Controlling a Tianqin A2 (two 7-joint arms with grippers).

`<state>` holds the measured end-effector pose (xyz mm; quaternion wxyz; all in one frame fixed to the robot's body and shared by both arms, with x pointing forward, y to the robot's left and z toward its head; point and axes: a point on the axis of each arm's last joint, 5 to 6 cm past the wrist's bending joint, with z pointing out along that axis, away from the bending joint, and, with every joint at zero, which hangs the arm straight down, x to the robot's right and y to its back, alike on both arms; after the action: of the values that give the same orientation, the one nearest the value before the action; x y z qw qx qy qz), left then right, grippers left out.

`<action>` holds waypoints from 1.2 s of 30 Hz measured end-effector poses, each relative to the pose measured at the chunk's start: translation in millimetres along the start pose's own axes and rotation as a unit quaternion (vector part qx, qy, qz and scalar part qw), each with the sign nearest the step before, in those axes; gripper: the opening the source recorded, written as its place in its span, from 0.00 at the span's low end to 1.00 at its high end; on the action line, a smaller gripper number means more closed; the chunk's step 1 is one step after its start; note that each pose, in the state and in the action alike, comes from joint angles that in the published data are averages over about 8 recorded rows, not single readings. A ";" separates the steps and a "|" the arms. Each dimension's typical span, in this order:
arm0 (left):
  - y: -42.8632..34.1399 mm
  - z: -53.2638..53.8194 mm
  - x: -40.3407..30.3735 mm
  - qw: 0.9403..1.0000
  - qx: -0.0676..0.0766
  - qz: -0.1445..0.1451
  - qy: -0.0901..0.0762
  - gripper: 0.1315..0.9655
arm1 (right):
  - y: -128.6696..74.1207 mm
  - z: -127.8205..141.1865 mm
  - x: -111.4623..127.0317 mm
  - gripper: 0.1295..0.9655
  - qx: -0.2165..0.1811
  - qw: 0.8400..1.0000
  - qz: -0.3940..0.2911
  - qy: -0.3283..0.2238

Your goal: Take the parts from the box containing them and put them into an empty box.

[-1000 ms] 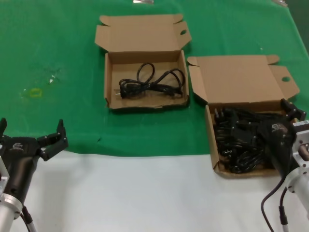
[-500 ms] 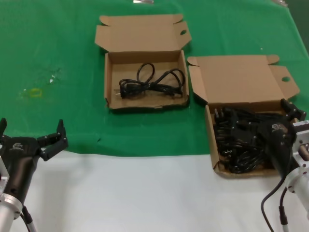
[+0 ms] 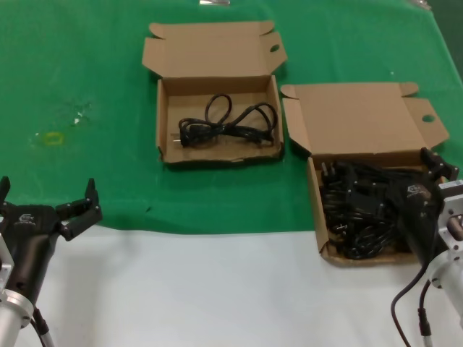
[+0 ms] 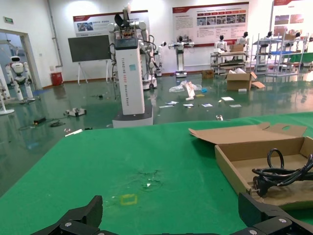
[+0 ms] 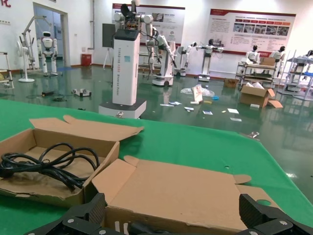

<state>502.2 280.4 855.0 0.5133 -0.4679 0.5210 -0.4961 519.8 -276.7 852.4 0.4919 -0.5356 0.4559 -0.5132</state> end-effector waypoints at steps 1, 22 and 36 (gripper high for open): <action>0.0 0.0 0.0 1.000 0.000 0.000 0.000 1.00 | 0.0 0.0 0.0 1.00 0.000 1.000 0.000 0.000; 0.0 0.0 0.0 1.000 0.000 0.000 0.000 1.00 | 0.0 0.0 0.0 1.00 0.000 1.000 0.000 0.000; 0.0 0.0 0.0 1.000 0.000 0.000 0.000 1.00 | 0.0 0.0 0.0 1.00 0.000 1.000 0.000 0.000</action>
<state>502.2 280.4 855.0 0.5133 -0.4679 0.5210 -0.4961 519.8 -276.7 852.4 0.4919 -0.5356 0.4559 -0.5132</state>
